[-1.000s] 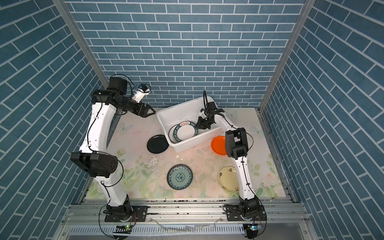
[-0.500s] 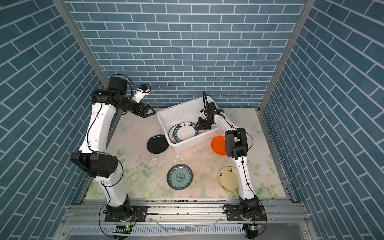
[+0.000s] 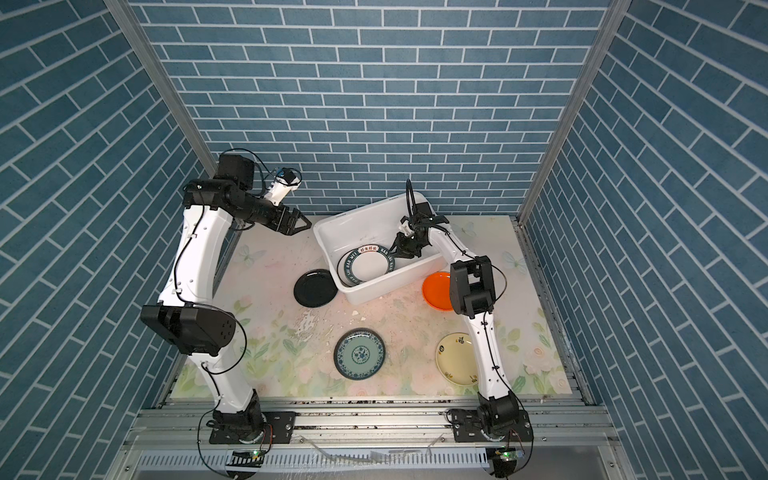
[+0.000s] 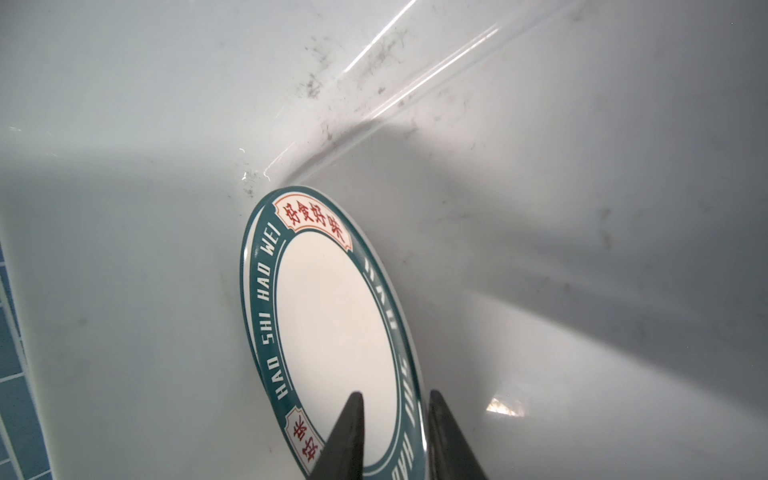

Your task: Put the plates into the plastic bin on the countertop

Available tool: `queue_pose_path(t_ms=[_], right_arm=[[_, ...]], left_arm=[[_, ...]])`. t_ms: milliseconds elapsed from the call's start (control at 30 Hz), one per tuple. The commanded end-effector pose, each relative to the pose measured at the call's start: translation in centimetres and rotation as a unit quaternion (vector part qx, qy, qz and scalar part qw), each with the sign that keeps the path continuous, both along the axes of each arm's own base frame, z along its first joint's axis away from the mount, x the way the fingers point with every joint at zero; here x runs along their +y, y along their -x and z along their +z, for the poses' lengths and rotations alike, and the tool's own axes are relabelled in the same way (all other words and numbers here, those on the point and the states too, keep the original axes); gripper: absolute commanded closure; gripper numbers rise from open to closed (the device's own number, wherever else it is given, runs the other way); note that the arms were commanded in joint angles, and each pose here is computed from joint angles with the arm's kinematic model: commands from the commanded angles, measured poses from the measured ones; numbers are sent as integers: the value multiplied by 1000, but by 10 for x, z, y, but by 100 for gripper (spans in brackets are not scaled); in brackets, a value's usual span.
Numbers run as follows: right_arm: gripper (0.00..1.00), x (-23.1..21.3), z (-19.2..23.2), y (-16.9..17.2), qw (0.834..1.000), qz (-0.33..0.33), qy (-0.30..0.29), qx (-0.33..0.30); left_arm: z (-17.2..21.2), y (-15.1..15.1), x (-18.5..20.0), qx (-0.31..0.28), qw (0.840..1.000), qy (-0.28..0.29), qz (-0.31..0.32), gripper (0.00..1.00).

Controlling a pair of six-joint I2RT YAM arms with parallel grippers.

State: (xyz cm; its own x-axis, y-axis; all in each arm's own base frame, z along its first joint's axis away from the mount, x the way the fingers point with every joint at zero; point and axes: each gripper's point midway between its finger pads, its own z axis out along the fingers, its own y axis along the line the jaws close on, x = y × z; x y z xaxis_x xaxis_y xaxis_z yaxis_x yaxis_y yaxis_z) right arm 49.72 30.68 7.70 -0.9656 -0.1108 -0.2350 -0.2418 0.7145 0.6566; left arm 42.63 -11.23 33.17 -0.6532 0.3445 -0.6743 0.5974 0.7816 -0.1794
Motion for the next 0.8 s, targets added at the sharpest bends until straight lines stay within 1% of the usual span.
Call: queue_pose_path(t_ms=[0, 200, 300, 467, 767], right_arm=[[72, 2, -7, 2, 1000, 10, 6, 3], [72, 1, -5, 1, 1000, 9, 7, 1], [78, -1, -5, 0, 1000, 4, 16, -4], [79, -2, -3, 0, 1000, 3, 19, -9], [88, 0, -8, 1, 1000, 1, 10, 5]], left_arm=[[4, 8, -5, 2, 1000, 6, -10, 13], [4, 8, -5, 3, 1000, 7, -11, 13], [3, 8, -6, 3, 1000, 7, -10, 13], [3, 8, -5, 4, 1000, 7, -10, 13], [1, 8, -5, 7, 1000, 6, -9, 13]])
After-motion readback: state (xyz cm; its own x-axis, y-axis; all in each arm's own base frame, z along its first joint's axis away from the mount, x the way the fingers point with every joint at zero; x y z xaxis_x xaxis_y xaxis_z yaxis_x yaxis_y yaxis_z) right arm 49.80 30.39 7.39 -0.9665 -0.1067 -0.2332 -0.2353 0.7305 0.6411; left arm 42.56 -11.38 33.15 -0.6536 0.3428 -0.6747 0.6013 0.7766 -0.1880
